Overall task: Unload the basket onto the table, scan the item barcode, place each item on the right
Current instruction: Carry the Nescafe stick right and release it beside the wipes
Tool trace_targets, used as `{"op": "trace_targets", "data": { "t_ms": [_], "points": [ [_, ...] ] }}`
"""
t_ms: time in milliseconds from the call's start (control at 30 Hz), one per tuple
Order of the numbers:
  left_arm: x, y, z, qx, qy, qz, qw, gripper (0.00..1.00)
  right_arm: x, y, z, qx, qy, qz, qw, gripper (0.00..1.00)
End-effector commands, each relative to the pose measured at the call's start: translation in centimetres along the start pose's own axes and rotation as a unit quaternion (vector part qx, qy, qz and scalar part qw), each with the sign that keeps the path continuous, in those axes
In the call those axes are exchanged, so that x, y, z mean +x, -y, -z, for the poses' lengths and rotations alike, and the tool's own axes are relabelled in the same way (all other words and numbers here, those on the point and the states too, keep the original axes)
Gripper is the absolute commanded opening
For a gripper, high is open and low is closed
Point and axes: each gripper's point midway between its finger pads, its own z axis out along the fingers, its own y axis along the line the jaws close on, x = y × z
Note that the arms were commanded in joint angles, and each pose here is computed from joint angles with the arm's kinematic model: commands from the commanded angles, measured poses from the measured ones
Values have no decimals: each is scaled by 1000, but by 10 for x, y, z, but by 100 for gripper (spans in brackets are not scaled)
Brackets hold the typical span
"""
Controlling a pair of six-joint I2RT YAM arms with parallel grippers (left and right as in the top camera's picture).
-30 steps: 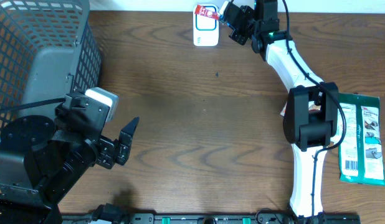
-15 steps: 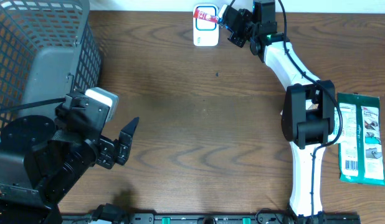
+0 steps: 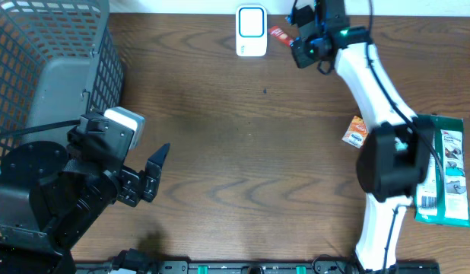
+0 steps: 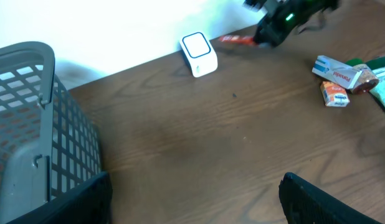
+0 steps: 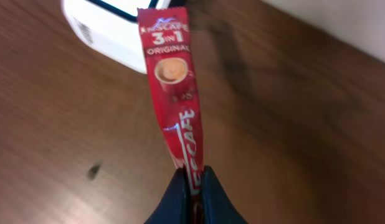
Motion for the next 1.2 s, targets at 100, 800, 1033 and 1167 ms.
{"op": "trace_targets", "data": {
  "t_ms": [100,800,1033,1167],
  "points": [
    [-1,-1,2,-4,2,3,1000,86,12,9,114,35,-15,-89,995,1],
    [-1,-1,2,-4,2,3,1000,86,308,84,184,292,-35,-433,852,1],
    [-1,-1,2,-4,2,3,1000,86,334,114,179,354,-32,-451,819,1],
    [-1,-1,2,-4,2,3,1000,86,338,117,173,354,-41,-455,816,47]
  ]
}}
